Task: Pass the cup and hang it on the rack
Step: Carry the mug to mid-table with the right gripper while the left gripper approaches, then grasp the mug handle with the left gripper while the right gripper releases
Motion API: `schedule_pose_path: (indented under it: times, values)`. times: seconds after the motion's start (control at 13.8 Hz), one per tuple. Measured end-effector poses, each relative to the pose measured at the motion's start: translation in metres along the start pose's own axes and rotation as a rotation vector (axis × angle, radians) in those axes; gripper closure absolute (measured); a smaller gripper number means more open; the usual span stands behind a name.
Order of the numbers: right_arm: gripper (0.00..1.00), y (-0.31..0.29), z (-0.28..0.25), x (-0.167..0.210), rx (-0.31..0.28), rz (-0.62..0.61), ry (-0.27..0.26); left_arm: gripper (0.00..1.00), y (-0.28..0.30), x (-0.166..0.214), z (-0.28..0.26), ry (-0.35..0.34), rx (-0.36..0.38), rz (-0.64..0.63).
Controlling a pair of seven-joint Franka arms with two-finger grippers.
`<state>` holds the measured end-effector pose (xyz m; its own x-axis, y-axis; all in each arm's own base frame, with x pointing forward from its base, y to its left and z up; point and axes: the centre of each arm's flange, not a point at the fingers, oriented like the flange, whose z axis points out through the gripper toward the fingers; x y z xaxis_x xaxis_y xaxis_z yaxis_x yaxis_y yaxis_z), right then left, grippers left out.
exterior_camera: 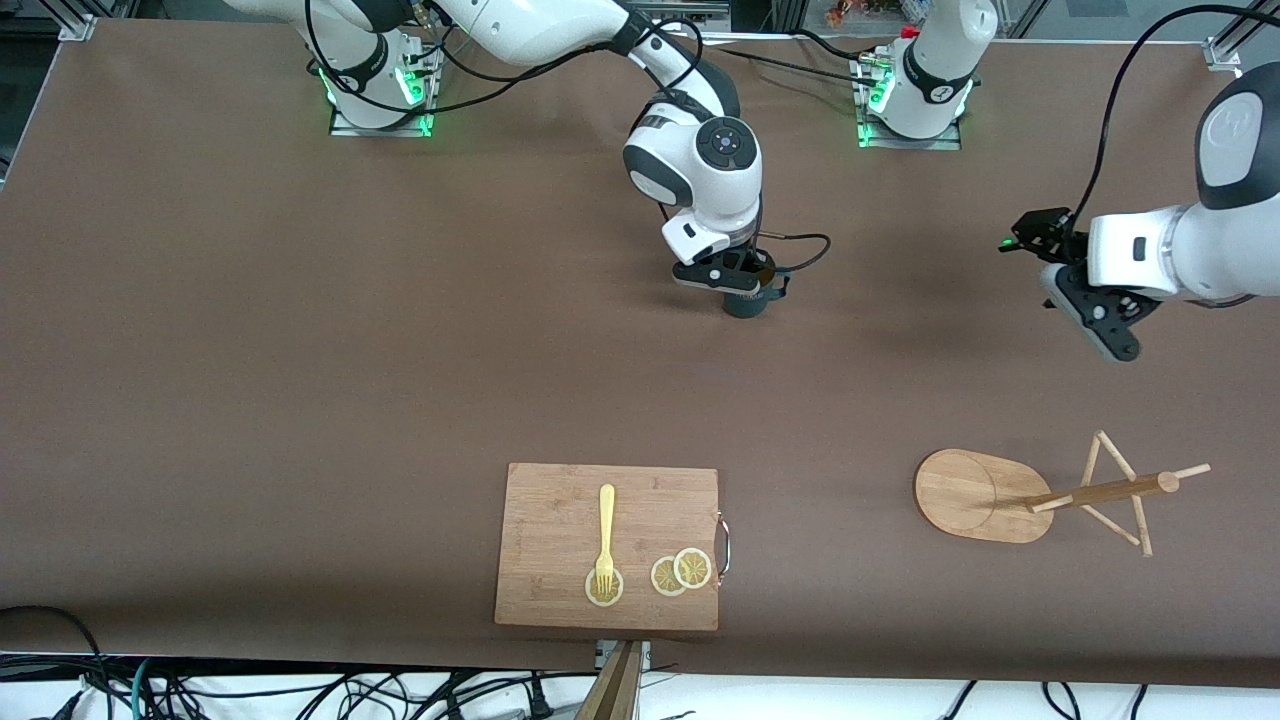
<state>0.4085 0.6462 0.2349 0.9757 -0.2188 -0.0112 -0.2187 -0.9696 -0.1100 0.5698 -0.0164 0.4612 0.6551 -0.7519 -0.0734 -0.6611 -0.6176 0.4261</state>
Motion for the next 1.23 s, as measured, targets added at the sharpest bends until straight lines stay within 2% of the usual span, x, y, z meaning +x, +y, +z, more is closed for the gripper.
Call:
schedule_pose_path:
  times: [0.07,0.14,0.43,0.51,0.58,0.65,0.72,0.87,1.01,1.16,1.23]
  values:
    - [0.91,0.000,0.002,0.001,0.000,0.004,0.001,0.00,-0.005,-0.001,0.015,0.021,-0.024,0.074]
    - [0.85,0.000,0.002,0.001,0.002,0.014,0.001,0.00,-0.010,-0.001,0.029,0.046,-0.042,0.143]
    - [0.45,-0.007,-0.022,0.010,0.028,0.048,0.017,0.00,-0.021,-0.002,0.087,0.174,-0.101,0.374]
    - [0.37,-0.006,-0.041,0.019,0.024,0.058,0.024,0.00,-0.022,-0.003,0.102,0.216,-0.113,0.420]
    - [0.37,-0.005,-0.066,0.031,0.033,0.072,0.034,0.00,-0.023,-0.003,0.116,0.263,-0.121,0.462]
    - [0.31,-0.001,-0.098,0.046,0.053,0.084,0.049,0.00,-0.024,-0.004,0.131,0.313,-0.123,0.502]
    - [0.21,0.008,-0.131,0.065,0.063,0.079,0.063,0.00,-0.023,-0.003,0.144,0.359,-0.121,0.543]
    - [0.02,0.039,-0.185,0.105,0.030,0.033,0.073,0.00,-0.018,0.001,0.168,0.441,-0.101,0.614]
    - [0.00,0.083,-0.224,0.151,-0.018,0.037,0.068,0.00,-0.016,0.000,0.195,0.545,-0.090,0.669]
    - [0.00,0.133,-0.259,0.199,-0.030,0.040,0.076,0.00,-0.020,-0.003,0.229,0.665,-0.094,0.726]
    - [0.00,0.161,-0.276,0.220,-0.024,0.027,0.062,0.00,-0.024,-0.004,0.248,0.714,-0.093,0.748]
